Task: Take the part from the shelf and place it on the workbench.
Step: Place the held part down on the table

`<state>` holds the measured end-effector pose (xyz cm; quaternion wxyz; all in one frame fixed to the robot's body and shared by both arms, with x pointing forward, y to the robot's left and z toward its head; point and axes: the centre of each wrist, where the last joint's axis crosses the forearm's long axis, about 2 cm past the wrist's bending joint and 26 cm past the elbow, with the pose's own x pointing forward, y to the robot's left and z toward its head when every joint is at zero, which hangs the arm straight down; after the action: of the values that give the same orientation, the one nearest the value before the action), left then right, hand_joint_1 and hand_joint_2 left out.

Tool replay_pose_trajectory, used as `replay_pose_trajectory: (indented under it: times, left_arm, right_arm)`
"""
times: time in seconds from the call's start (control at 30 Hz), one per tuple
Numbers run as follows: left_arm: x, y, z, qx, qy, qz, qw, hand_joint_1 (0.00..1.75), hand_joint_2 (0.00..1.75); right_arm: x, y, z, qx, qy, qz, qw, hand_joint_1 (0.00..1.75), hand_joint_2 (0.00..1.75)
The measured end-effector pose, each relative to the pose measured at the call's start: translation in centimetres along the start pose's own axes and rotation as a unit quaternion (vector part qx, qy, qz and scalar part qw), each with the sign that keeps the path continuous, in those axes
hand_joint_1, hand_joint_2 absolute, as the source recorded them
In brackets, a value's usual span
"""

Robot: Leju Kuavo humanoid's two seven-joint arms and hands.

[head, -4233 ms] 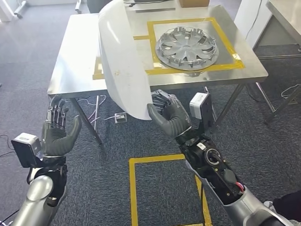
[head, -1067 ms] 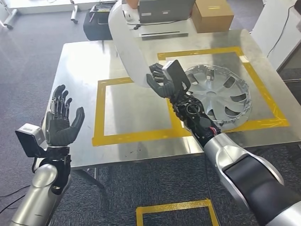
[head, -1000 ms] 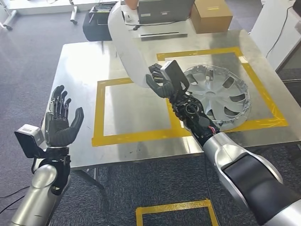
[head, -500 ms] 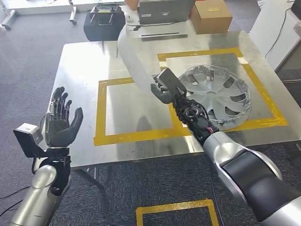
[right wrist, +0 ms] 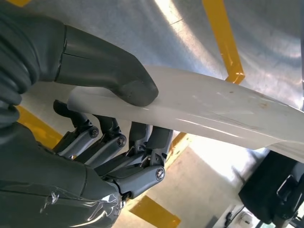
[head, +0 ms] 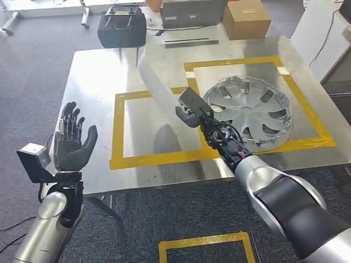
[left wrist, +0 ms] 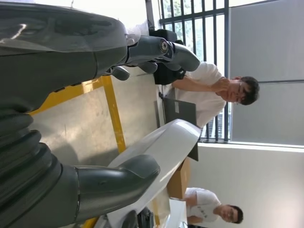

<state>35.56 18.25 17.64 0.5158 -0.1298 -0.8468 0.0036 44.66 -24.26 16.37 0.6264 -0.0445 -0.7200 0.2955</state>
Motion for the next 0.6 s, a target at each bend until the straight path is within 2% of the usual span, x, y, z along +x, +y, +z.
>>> replay_pose_trajectory:
  times: [0.6]
  left_arm:
    - [-0.2, 0.0, 0.0, -0.005, -0.012, 0.001, 1.0, 0.0, 1.75]
  right_arm:
    - [-0.5, 1.2, 0.2, 0.028, 0.028, 0.044, 0.998, 1.75, 1.75]
